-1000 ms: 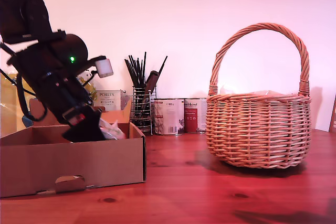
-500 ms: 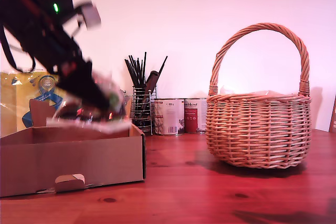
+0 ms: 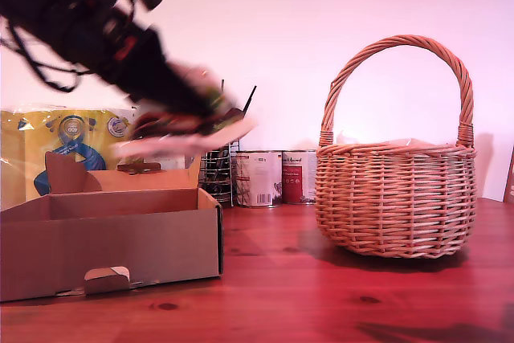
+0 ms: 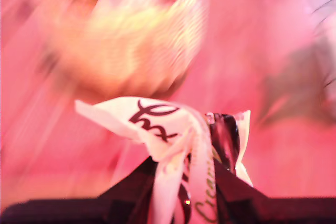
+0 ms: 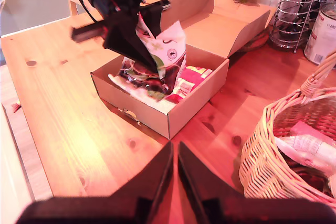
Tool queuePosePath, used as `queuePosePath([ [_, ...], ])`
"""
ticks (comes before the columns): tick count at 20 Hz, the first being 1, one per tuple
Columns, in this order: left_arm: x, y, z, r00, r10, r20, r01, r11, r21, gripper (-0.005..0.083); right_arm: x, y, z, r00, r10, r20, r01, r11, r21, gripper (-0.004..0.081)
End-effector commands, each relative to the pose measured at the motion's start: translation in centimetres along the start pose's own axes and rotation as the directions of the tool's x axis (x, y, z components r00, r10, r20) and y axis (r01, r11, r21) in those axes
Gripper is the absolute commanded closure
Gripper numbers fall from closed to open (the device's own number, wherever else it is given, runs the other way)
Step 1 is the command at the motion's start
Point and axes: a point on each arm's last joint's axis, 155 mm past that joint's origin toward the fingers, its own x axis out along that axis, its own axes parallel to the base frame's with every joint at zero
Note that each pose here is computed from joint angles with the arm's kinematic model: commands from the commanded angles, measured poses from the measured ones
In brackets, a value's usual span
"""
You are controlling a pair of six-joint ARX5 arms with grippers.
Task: Move the bags of Easter eggs from the cardboard box on the left into the woven basket on the right side.
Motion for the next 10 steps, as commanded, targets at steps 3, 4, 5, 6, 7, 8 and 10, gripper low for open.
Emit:
queuePosePath([
  [3,1.1,-0.9,4.4,0.991,-0.012,0.134,-0.001,0.995,0.095,0.0646,-0.1,0.1,0.1,1.0,0.003,-0.001,-0.003,1.0,-0.003,0.0783],
  [4,1.6,-1.1,5.9,0.985,-0.007,0.173,-0.016,0.991,0.135,0.0646,-0.2,0.2,-0.1,1.0,0.004,-0.007,-0.004,1.0,0.001,0.0783],
  [5,2.1,-1.2,7.4,0.977,0.005,0.212,-0.046,0.981,0.189,0.0646,-0.4,0.4,-0.2,1.0,0.006,-0.012,-0.006,1.0,0.004,0.0783],
  [6,2.6,-1.3,9.0,0.968,0.017,0.251,-0.081,0.966,0.246,0.0646,-0.6,0.5,-0.5,1.0,0.008,-0.018,-0.008,1.0,0.008,0.0783],
  [7,3.1,-1.3,10.2,0.958,0.038,0.284,-0.121,0.953,0.278,0.0646,-0.8,0.7,-0.6,1.0,0.009,-0.022,-0.009,1.0,0.01,0.0783],
  [8,3.7,-1.3,11.3,0.948,0.058,0.314,-0.156,0.942,0.298,0.0646,-1.1,0.9,-0.8,1.0,0.009,-0.025,-0.009,1.0,0.012,0.0783],
  [10,5.2,-1.0,12.7,0.927,0.098,0.363,-0.224,0.919,0.325,0.0646,-1.9,1.5,-1.1,0.999,0.011,-0.035,-0.011,1.0,0.018,0.0783],
])
